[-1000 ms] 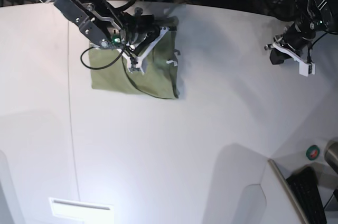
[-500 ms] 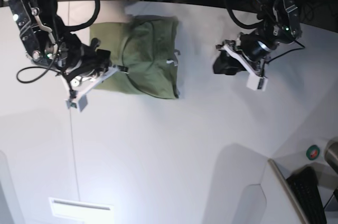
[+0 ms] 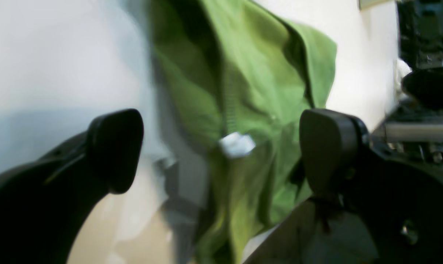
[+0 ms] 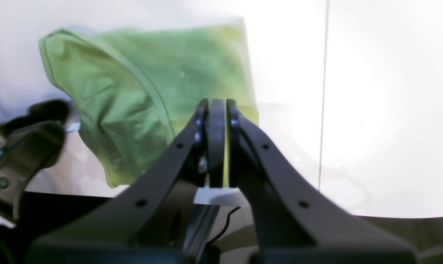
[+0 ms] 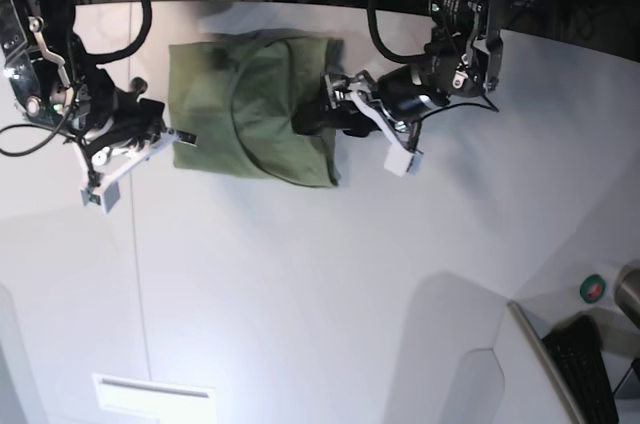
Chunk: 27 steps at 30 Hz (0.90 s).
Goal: Layout the t-shirt on the table in an organized manner, then fold the t-shirt properly
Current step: 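Move the left gripper onto the bundle and retract the right arm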
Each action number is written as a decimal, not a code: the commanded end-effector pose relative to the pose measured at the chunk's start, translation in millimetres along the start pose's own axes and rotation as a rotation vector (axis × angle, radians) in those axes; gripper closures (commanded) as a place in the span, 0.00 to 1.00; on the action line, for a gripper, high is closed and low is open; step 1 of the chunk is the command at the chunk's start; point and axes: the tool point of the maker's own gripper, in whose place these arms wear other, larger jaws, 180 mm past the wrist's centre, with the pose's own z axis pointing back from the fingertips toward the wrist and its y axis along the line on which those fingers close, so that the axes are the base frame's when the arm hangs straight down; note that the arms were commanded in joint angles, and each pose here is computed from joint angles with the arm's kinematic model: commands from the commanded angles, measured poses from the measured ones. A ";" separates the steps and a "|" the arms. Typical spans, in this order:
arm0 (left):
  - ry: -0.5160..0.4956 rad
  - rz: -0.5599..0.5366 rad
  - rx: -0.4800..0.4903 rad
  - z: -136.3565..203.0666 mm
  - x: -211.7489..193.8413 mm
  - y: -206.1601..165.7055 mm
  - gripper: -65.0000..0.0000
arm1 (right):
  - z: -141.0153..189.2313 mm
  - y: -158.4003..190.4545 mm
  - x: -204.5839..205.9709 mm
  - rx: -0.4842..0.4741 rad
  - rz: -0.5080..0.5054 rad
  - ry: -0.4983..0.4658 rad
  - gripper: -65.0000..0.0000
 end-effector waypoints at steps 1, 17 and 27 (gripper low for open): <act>-0.037 -0.006 -0.028 -3.7 14.3 -8.3 0.00 | 5.2 0.7 12.5 0.005 0.011 -0.041 1.00; 0.055 0.170 0.099 -51.5 -15.3 1.8 0.05 | 11.2 -21.3 24.9 -0.032 -0.049 -0.080 1.00; 0.126 0.044 0.200 -56.5 19.3 11.2 1.00 | 47.5 -113.0 63.0 -0.109 -0.115 -0.251 1.00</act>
